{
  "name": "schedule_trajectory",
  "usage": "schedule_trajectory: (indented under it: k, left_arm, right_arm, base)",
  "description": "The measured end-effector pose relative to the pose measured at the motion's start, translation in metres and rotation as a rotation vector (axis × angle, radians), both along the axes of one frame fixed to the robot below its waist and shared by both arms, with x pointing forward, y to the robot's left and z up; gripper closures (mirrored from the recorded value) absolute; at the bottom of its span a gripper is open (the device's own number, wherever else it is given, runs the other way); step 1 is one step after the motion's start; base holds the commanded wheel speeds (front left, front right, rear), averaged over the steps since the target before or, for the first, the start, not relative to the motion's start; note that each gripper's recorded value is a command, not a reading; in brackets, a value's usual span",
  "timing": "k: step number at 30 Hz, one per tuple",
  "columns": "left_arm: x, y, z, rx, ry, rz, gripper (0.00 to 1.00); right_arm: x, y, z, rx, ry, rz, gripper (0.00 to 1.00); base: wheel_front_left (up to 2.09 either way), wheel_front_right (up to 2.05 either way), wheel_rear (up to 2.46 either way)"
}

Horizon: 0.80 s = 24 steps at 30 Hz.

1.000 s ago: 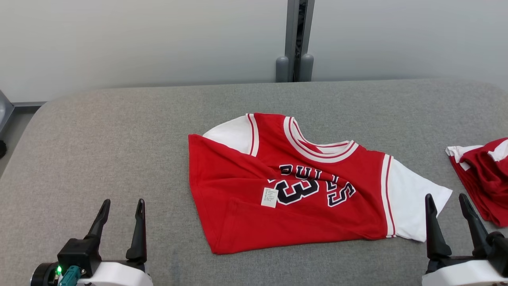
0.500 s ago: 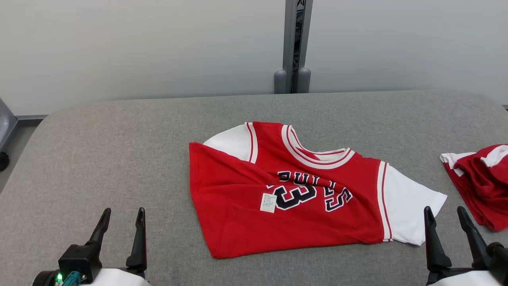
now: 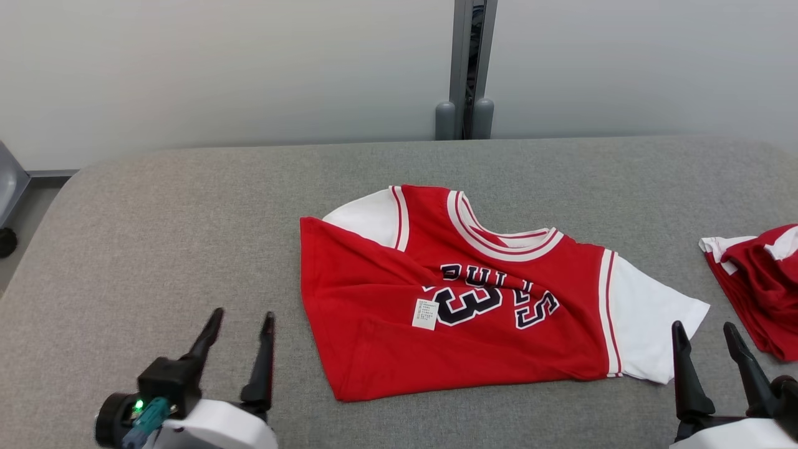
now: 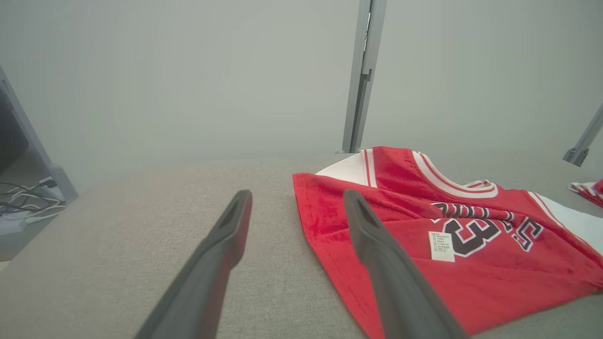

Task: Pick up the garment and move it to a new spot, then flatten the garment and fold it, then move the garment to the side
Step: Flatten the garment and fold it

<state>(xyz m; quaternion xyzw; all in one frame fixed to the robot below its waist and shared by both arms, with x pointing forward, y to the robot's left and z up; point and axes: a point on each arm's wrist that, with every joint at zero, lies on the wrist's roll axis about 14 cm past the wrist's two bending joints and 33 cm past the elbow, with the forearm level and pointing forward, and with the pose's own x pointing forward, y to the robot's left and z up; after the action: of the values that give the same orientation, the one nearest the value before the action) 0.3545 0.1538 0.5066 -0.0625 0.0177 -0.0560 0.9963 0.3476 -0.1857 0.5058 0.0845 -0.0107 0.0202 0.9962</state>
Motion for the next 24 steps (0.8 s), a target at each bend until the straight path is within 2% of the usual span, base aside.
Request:
schedule_trajectory:
  k: [6,12,17,24]
  left_arm:
    - [0.011,-0.069,-0.020,-0.037,0.135,-0.248,0.00]
    - [0.030,-0.106,-0.051,-0.043,0.284,-0.393,0.00]
    - [0.044,-0.116,-0.087,-0.040,0.431,-0.453,0.00]
    - [0.056,-0.117,-0.115,-0.042,0.511,-0.476,0.00]
  right_arm:
    - [0.012,-0.011,-0.023,-0.028,0.111,-0.025,0.00]
    - [0.039,-0.027,-0.049,-0.072,0.226,-0.033,0.00]
    - [0.062,-0.042,-0.076,-0.108,0.321,-0.040,0.00]
    - [0.079,-0.057,-0.108,-0.118,0.409,-0.061,0.00]
  base:
    - [0.00,0.00,0.00]
    - [0.00,0.00,0.00]
    - [0.00,0.00,0.00]
    - [0.00,0.00,0.00]
